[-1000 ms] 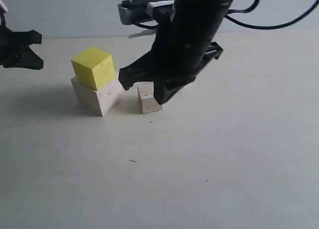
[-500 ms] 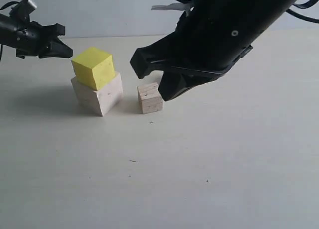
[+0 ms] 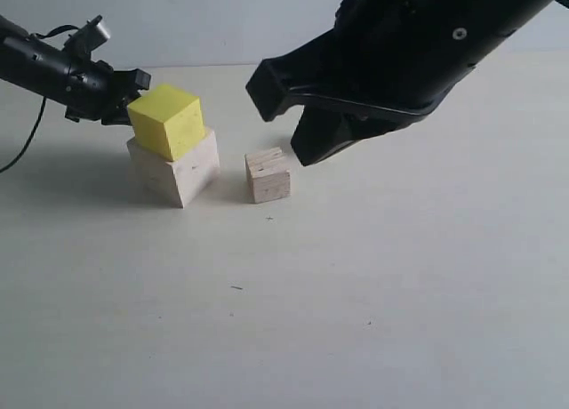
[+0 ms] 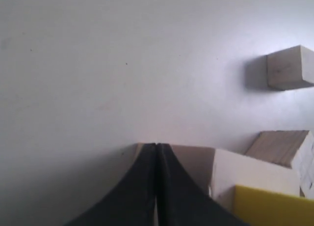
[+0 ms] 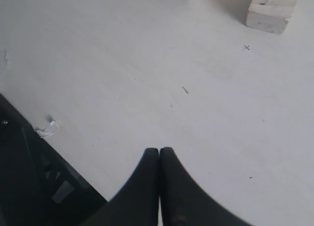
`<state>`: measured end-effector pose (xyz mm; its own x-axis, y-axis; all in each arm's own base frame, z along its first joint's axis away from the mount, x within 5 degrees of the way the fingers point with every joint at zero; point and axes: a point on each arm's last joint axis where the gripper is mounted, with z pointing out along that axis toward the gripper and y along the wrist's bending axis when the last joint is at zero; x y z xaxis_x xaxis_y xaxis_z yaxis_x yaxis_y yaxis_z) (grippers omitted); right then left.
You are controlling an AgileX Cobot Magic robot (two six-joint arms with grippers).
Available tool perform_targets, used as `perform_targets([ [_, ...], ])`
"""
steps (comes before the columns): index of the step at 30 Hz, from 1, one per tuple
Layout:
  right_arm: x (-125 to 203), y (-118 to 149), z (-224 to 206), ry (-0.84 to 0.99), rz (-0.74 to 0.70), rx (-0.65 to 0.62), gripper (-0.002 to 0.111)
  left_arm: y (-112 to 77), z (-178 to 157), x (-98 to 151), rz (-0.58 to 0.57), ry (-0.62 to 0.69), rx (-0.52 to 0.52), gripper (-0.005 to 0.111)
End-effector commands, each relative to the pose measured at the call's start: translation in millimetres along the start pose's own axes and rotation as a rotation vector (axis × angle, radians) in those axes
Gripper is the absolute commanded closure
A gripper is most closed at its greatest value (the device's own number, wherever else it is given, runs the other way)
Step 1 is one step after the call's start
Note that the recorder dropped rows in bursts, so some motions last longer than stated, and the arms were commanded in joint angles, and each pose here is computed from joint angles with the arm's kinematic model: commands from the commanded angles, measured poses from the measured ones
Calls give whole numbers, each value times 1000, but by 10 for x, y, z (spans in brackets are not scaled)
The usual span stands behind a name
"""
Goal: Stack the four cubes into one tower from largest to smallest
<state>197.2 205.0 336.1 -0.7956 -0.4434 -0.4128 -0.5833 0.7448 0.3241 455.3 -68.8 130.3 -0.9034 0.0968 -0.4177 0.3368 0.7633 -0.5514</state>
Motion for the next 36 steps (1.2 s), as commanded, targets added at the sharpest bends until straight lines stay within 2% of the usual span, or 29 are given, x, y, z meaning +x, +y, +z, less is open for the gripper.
perform_targets([
  [1,31,8,-135,-39,-22,9,108,-40,-4,70,2,88,15,107],
  [14,108,6,-385,-104,-48,59,108,-171,-138,161,1,89,20,107],
  [21,131,20,-452,-124,-53,56,108,-172,-78,311,-29,118,65,107],
  [25,155,35,-520,-146,-58,52,108,-208,-42,422,-46,91,127,107],
  [30,158,36,-527,-148,-58,51,108,-263,-85,454,-44,87,131,107],
  [36,154,28,-527,-151,-63,61,108,-481,-56,425,9,90,139,107],
])
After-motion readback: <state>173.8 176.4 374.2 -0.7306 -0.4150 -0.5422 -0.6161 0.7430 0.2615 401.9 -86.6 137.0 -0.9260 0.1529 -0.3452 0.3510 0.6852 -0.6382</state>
